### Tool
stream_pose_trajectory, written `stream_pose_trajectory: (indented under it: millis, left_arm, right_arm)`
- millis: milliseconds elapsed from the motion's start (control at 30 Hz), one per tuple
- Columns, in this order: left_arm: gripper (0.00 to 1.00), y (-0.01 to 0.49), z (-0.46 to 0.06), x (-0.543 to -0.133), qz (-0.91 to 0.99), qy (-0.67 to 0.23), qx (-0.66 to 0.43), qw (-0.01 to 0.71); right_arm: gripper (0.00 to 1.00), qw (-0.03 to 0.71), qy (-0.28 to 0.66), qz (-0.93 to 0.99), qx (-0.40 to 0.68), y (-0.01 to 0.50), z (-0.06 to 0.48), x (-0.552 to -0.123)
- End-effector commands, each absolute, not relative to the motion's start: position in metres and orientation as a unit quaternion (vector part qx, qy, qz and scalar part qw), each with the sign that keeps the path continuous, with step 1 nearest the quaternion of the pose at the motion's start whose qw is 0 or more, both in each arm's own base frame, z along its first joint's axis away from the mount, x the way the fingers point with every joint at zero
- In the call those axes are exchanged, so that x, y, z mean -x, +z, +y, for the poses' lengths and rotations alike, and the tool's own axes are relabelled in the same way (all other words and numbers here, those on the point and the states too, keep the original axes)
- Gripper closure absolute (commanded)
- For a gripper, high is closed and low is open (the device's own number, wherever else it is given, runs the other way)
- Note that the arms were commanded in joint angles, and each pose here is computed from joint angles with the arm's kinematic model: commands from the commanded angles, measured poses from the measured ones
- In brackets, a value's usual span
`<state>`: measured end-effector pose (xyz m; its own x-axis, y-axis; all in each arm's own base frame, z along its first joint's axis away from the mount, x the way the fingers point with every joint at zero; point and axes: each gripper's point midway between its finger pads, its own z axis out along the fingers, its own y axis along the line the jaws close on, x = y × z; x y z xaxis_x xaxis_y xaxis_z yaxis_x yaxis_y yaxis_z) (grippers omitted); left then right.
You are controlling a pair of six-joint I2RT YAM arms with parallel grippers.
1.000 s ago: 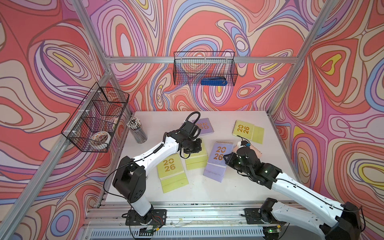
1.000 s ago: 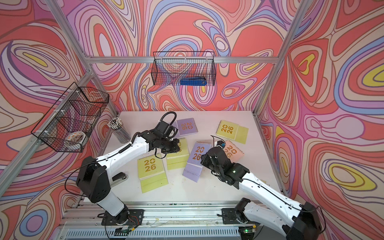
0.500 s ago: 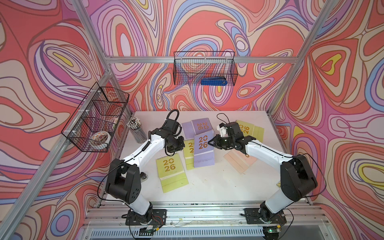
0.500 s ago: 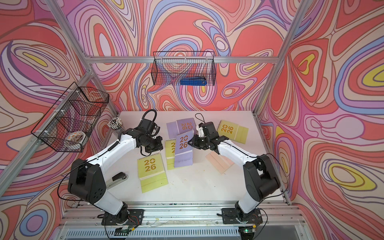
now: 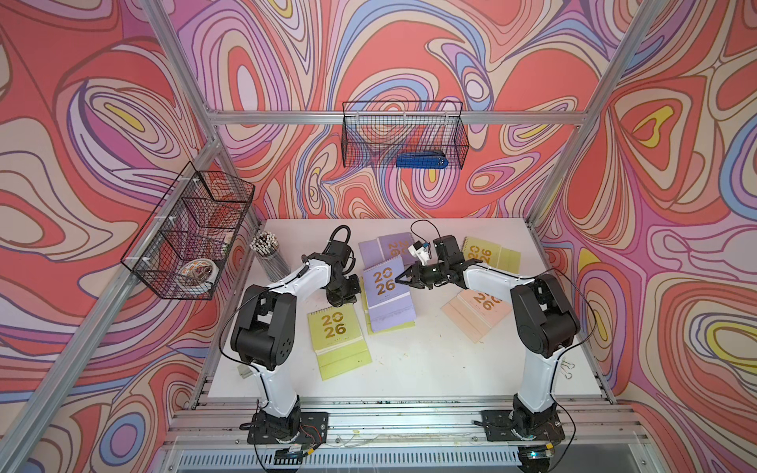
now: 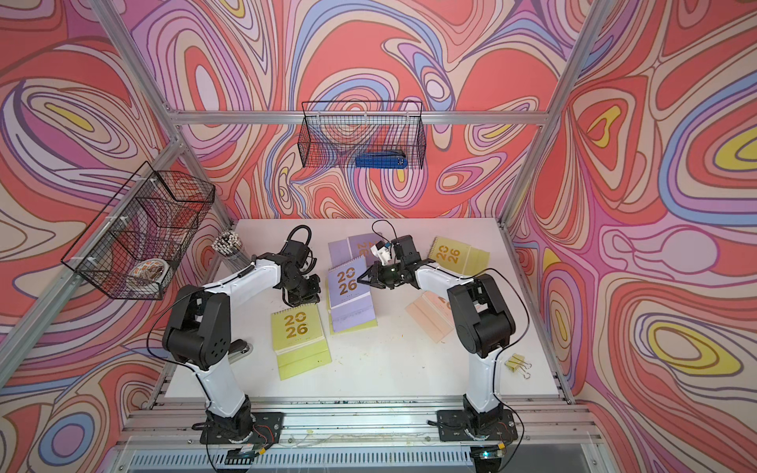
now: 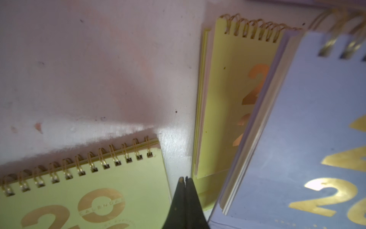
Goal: Stack the calendars
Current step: Place the calendar at the calendar.
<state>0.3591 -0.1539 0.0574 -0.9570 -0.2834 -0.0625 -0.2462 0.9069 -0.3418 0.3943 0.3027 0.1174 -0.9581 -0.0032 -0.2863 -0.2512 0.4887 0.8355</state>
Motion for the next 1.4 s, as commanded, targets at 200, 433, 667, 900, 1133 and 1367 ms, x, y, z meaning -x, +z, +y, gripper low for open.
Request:
stream_pose_trajectory:
  millis: [200, 433, 667, 900, 1133, 1367]
  left_arm:
    - [1.00, 0.047, -0.148, -0.377, 0.975, -0.162, 0.139, 0.063]
    - [1.00, 0.039, -0.151, -0.384, 0.974, -0.168, 0.139, 0.057]
    - [1.00, 0.035, -0.155, -0.388, 0.973, -0.177, 0.138, 0.052]
    - [1.00, 0.032, -0.156, -0.389, 0.973, -0.179, 0.137, 0.049]
    - [1.00, 0.030, -0.158, -0.389, 0.973, -0.181, 0.138, 0.045]
    - [1.00, 0.031, -0.158, -0.390, 0.973, -0.182, 0.138, 0.045]
  right_arm:
    - [1.00, 0.118, 0.551, 0.819, 0.104, 0.125, 0.312, -0.402]
    - [1.00, 0.106, 0.563, 0.815, 0.088, 0.112, 0.316, -0.407]
    - [1.00, 0.101, 0.551, 0.825, 0.072, 0.095, 0.315, -0.413]
    - [0.87, 0.096, 0.531, 0.839, 0.064, 0.082, 0.310, -0.415]
    - [0.69, 0.094, 0.514, 0.851, 0.061, 0.077, 0.305, -0.418]
    - [0.61, 0.091, 0.499, 0.860, 0.061, 0.075, 0.303, -0.420]
